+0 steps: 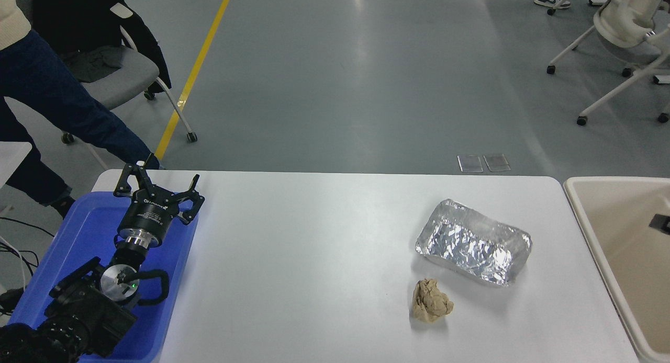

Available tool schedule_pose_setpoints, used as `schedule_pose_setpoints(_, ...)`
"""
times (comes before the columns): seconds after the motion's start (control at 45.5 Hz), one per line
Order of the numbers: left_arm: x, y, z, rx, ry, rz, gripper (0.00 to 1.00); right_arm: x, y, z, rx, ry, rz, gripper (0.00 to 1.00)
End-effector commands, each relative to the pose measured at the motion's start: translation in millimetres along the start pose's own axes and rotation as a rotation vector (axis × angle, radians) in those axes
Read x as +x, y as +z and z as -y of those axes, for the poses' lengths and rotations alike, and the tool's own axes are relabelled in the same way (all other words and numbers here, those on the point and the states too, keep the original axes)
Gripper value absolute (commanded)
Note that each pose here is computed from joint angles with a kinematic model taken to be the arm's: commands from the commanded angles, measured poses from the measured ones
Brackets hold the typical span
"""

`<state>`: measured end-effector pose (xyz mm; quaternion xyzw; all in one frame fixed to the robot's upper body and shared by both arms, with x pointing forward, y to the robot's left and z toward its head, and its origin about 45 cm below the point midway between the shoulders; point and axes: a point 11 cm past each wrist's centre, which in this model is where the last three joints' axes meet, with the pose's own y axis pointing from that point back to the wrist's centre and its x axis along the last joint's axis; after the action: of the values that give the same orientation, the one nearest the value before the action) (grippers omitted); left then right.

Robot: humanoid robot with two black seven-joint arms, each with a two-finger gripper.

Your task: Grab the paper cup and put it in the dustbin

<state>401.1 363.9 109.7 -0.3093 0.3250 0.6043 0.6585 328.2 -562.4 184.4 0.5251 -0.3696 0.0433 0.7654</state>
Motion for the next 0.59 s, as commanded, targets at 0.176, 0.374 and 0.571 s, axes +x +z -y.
schedule_pose_setpoints(0.176,0,0,0,0.001,0.0,0.0,1.0,15,-57,-100,0.048,-0.304,-0.236,1.0)
schedule_pose_setpoints(0.374,0,0,0,0.004,0.0,0.001,1.0,13,-116,-143,0.042,-0.568,-0.425,1.0)
schedule_pose_setpoints(0.571,0,0,0,0.003,0.0,0.0,1.0,37,-143,-184,0.096,-0.532,-0.462,1.0)
